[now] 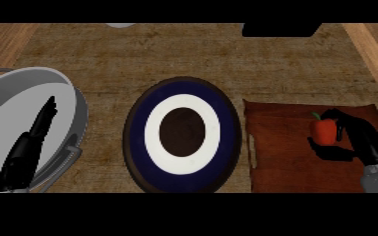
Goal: Pick the bell pepper from the tray and place it in the plate
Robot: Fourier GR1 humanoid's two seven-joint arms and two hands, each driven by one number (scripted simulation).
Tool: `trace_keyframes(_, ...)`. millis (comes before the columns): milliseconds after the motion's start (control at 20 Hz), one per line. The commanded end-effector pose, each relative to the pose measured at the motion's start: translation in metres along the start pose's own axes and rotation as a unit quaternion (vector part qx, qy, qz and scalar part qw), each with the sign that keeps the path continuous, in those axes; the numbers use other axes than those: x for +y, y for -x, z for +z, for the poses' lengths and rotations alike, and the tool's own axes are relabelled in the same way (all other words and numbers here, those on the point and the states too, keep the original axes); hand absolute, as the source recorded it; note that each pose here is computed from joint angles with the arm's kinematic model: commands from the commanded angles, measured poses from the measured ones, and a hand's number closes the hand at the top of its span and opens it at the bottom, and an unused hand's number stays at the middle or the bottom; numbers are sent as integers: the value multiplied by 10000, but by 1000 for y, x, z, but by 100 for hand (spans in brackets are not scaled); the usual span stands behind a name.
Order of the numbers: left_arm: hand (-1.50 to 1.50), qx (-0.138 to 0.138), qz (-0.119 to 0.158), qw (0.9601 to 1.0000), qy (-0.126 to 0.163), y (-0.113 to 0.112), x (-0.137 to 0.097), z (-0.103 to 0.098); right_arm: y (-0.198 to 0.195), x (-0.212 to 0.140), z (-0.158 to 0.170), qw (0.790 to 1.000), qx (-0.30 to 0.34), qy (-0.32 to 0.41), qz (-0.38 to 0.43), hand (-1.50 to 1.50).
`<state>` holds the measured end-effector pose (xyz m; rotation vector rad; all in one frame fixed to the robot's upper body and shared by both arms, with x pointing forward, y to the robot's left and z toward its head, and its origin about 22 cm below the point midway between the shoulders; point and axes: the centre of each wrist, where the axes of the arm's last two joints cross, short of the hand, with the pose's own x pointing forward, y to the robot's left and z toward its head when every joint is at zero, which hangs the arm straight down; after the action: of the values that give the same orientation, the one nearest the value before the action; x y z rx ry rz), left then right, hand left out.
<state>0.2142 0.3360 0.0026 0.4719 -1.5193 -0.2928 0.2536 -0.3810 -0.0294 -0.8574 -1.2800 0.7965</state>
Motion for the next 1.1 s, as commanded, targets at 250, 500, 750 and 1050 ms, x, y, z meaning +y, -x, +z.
trace_keyframes(250,0,132,38,9999,-2,13,2,12,-28,-51,22,9802,-987,1703,-211,150)
trace_keyframes(500,0,88,-62,9999,-19,12,2,16,-67,-83,42,9555,-2131,1804,-950,150)
trace_keyframes(750,0,102,1,9999,-96,-6,5,11,-119,-96,82,9412,-2745,1514,-1262,150)
trace_keyframes(1050,0,56,-78,10000,3,6,0,5,-184,-103,95,9394,-2862,1220,-1440,150)
